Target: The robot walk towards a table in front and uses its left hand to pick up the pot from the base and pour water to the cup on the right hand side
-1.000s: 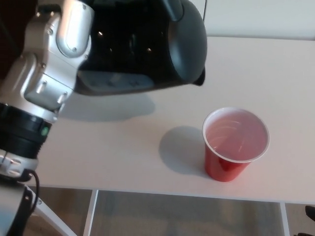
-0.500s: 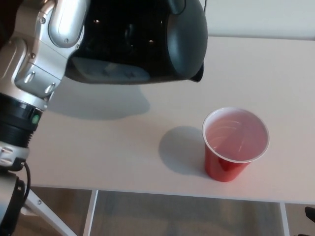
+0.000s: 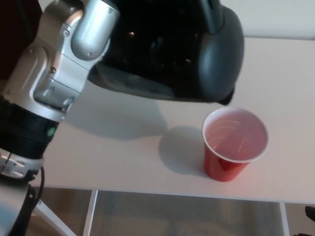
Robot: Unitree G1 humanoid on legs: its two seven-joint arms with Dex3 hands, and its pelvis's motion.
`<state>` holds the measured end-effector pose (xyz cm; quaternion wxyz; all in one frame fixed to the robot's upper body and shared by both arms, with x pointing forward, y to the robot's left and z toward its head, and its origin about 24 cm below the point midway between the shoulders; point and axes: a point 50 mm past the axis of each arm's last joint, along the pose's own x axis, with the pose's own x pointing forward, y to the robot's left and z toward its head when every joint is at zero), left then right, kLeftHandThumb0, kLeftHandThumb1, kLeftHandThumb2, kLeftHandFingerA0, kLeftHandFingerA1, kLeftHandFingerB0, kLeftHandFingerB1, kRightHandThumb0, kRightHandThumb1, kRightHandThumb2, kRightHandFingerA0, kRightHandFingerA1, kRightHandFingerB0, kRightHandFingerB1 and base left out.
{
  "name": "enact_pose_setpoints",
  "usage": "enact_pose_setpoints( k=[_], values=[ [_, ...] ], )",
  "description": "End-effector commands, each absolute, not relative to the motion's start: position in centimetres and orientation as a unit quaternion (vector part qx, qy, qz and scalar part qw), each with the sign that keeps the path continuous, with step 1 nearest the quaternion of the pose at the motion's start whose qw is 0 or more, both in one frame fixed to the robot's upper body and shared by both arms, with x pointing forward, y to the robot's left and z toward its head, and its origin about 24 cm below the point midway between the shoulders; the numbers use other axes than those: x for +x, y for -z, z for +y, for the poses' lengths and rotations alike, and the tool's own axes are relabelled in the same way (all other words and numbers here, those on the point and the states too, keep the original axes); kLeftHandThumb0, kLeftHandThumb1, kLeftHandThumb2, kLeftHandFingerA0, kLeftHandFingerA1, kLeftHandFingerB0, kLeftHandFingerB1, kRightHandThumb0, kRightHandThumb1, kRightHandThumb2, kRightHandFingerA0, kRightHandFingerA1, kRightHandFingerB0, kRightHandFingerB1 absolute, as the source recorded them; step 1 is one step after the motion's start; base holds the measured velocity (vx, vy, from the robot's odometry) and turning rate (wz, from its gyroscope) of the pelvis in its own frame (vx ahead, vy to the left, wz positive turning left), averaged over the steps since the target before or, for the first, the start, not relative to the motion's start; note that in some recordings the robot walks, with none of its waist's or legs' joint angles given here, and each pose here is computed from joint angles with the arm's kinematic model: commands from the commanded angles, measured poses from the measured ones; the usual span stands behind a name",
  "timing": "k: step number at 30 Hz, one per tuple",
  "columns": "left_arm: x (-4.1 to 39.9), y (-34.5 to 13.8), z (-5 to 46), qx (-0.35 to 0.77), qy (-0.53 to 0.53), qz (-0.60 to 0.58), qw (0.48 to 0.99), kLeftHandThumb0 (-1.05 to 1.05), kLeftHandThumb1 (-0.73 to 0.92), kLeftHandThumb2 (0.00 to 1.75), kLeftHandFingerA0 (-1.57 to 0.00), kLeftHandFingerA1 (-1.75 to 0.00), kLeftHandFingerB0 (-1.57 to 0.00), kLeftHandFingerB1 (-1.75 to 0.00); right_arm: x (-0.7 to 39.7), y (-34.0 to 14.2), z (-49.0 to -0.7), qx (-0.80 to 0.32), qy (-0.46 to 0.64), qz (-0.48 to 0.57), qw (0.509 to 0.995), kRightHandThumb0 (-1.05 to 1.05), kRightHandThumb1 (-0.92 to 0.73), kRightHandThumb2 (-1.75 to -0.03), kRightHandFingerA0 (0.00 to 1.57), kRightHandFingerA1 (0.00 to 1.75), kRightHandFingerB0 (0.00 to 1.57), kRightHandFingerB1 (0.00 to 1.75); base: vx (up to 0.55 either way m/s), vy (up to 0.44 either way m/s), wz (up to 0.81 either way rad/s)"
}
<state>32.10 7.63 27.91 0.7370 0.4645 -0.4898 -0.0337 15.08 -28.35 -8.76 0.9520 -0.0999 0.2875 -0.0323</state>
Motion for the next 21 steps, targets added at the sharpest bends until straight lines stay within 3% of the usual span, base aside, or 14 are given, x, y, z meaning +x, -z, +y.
enact_pose_setpoints(
  k=[1,8,21],
  values=[
    [31.1,-28.3,7.1,0.468,0.046,-0.516,0.715,-0.26,0.61,0.58,-0.92,-1.75,-0.63,-1.75,14.8,8.8,-28.9,-0.105,0.038,0.296,0.949,-0.65,-0.50,-0.82,0.27,0.53,0.13,0.43,0.00,0.000,0.00],
    [31.0,-27.3,6.5,0.505,0.055,-0.541,0.671,-0.26,0.57,0.55,-0.86,-1.75,-0.66,-1.74,14.7,8.9,-28.8,-0.105,0.036,0.295,0.949,-0.63,-0.50,-0.82,0.30,0.54,0.13,0.44,0.00,0.000,0.00],
    [31.9,-27.5,6.8,0.533,0.061,-0.549,0.641,-0.28,0.59,0.57,-0.87,-1.75,-0.65,-1.75,15.1,8.7,-28.9,-0.106,0.034,0.292,0.950,-0.65,-0.50,-0.82,0.26,0.53,0.13,0.44,0.00,0.000,0.00]
  ],
)
